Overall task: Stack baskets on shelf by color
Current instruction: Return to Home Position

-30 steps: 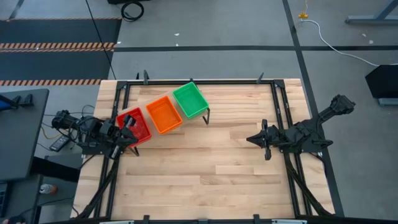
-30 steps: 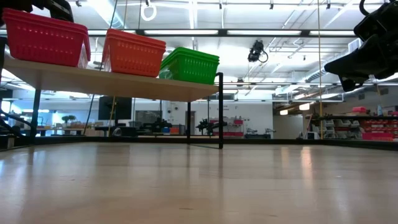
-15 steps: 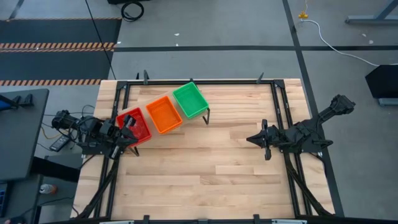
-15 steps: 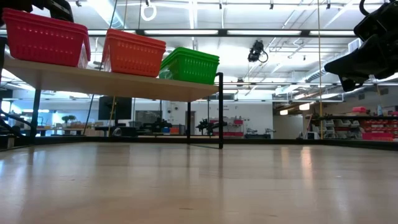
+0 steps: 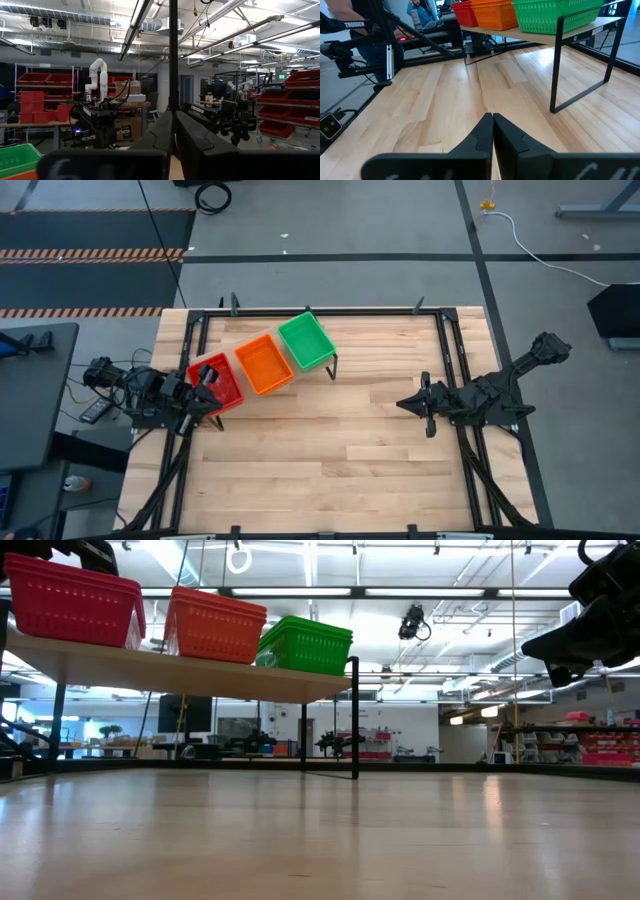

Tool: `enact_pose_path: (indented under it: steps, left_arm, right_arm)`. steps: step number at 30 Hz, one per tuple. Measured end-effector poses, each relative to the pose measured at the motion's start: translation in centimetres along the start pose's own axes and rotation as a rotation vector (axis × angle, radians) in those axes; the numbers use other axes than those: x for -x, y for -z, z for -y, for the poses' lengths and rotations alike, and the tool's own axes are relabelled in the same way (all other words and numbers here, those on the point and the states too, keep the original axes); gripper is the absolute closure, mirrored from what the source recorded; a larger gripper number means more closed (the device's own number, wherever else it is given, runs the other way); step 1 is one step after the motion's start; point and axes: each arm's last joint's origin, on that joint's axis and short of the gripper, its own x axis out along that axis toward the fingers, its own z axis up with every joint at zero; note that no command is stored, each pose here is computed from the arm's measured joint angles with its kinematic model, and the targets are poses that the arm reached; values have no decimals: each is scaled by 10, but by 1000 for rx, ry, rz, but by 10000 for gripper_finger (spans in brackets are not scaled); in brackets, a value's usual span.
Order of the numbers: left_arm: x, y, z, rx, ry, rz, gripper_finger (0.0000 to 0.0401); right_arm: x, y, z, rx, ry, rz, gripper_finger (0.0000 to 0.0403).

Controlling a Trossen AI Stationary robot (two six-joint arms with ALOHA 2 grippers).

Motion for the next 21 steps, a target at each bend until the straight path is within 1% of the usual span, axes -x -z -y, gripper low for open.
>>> enact_pose_path:
  steps: [5,13,21]
  left_arm:
    - [0,0,0,0,0,0,377]
    - [0,0,0,0,0,0,367]
    - [0,0,0,0,0,0,375]
  right_arm:
    - [0,0,0,0,0,0,385]
    - [0,0,0,0,0,0,385]
    - [0,0,0,0,0,0,385]
